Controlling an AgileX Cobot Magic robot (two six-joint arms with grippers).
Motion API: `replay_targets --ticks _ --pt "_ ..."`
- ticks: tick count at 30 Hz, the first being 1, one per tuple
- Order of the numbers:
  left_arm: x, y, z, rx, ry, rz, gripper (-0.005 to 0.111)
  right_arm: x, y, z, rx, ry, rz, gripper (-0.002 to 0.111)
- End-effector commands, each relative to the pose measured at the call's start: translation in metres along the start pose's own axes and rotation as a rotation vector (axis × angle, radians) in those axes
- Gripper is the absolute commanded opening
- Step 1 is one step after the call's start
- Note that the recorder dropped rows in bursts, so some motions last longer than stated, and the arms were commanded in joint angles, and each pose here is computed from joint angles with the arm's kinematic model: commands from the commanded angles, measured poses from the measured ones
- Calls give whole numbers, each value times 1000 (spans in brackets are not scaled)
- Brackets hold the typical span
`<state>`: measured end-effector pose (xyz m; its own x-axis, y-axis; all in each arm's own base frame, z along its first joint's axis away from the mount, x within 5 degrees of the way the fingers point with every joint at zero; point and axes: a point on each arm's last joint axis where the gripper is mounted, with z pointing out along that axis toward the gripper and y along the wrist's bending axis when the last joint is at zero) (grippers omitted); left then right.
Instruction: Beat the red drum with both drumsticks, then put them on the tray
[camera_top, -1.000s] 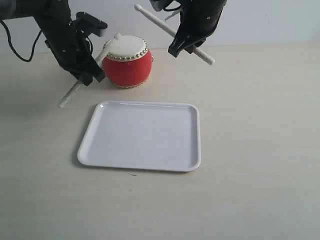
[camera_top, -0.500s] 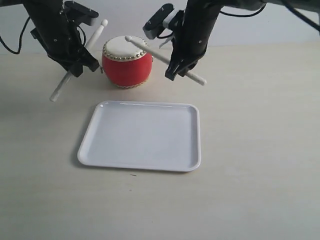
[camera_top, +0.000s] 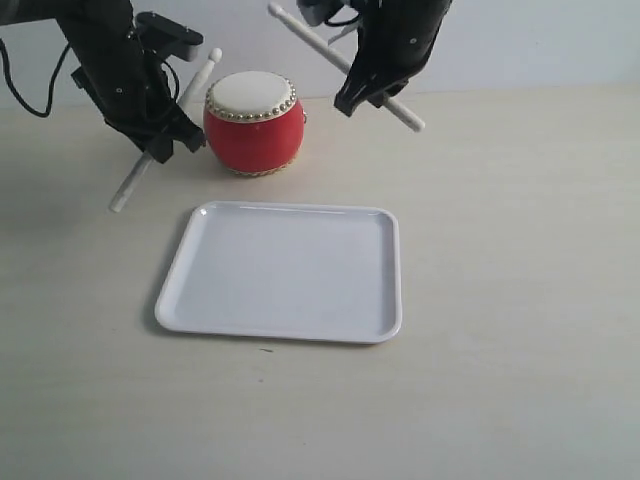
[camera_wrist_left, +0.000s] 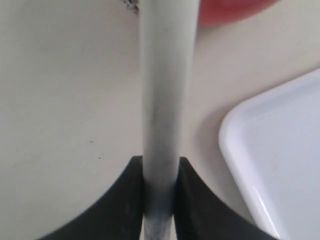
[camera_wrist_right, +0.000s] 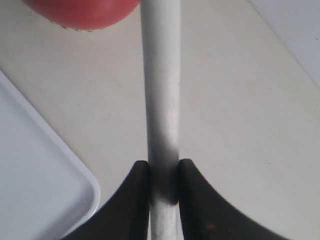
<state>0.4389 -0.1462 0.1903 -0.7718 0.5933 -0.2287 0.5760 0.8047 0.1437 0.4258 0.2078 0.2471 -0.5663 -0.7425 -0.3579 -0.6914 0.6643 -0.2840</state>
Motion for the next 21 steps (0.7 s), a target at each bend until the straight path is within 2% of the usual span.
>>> replay_targets --ticks 1,3,6,12,16,21 --pt "6 -6 33 41 92 108 0 3 1 -13 -25 6 33 0" --pt "9 -7 42 50 127 153 0 2 1 -11 -24 1 32 0" --pt "7 -5 39 33 139 157 0 3 1 -6 -23 8 19 0" --pt "-5 2 5 -3 83 -10 0 3 4 9 -30 14 -17 0" --pt "-6 3 -12 -2 54 -36 0 5 9 36 -41 29 -93 0" --pt "-4 -6 -14 17 90 -14 0 9 14 77 -32 45 -201 0"
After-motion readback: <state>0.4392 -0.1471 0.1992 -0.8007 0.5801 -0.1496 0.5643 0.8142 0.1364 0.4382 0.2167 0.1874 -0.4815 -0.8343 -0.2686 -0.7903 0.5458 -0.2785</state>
